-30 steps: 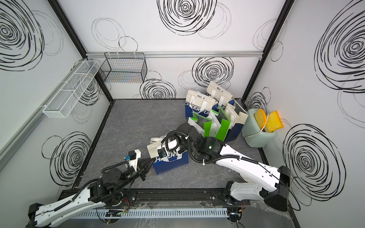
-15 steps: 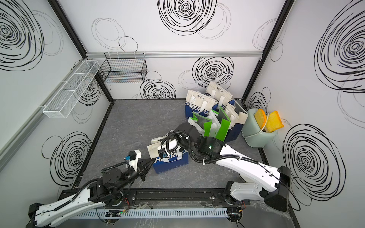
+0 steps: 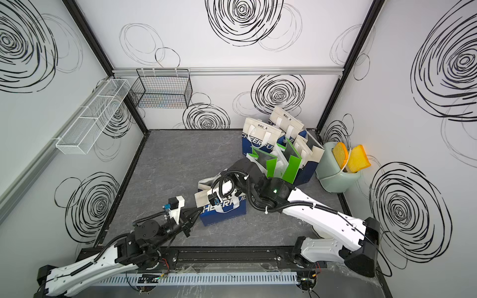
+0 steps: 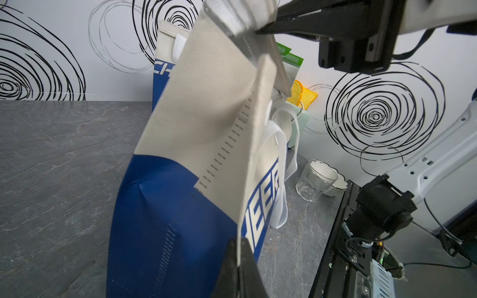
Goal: Open the takeout bag
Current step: Open the takeout bag at the center of the board.
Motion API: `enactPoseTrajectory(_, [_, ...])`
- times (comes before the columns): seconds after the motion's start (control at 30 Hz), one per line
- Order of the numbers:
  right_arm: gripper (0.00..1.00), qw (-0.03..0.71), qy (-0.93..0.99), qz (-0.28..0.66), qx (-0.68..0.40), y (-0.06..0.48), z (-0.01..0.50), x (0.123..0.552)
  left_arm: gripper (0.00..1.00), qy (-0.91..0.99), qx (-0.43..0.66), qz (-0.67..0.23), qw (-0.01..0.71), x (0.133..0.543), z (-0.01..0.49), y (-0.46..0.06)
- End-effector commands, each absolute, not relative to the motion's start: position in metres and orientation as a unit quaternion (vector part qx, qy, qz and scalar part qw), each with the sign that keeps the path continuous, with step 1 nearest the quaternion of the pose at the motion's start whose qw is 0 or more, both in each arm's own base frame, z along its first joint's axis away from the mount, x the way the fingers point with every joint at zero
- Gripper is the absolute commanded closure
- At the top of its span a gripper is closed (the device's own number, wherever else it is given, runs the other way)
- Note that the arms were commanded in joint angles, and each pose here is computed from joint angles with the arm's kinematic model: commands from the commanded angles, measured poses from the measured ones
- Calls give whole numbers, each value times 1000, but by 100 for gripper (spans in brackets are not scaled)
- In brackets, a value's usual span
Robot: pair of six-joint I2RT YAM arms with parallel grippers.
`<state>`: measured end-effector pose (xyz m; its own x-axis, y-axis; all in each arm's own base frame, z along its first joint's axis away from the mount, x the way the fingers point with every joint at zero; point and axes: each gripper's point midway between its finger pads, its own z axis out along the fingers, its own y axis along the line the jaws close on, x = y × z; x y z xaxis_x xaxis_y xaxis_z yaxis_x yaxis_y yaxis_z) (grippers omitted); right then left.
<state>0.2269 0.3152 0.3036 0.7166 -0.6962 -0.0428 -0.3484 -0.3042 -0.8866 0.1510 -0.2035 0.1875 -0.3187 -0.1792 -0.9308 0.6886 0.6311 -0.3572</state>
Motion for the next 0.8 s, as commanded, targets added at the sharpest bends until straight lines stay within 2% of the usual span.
enactPoseTrajectory(0.0, [100,552,317,-218,-740,315,363,240,100,723,188,-381,545,149,179,-204])
enactPoseTrajectory(0.37, [100,558,294,-229,-742,316,381,242,100,725,189,-379,544,149,178,-204])
enactPoseTrajectory(0.67, [100,540,319,-197,-754,319,355,239,100,725,182,-378,546,151,179,-203])
enactPoseTrajectory(0.7, [98,540,326,-191,-752,319,353,239,100,724,181,-379,547,151,180,-202])
enactPoseTrajectory(0.77, [86,540,334,-181,-751,321,350,239,100,722,178,-380,550,152,183,-202])
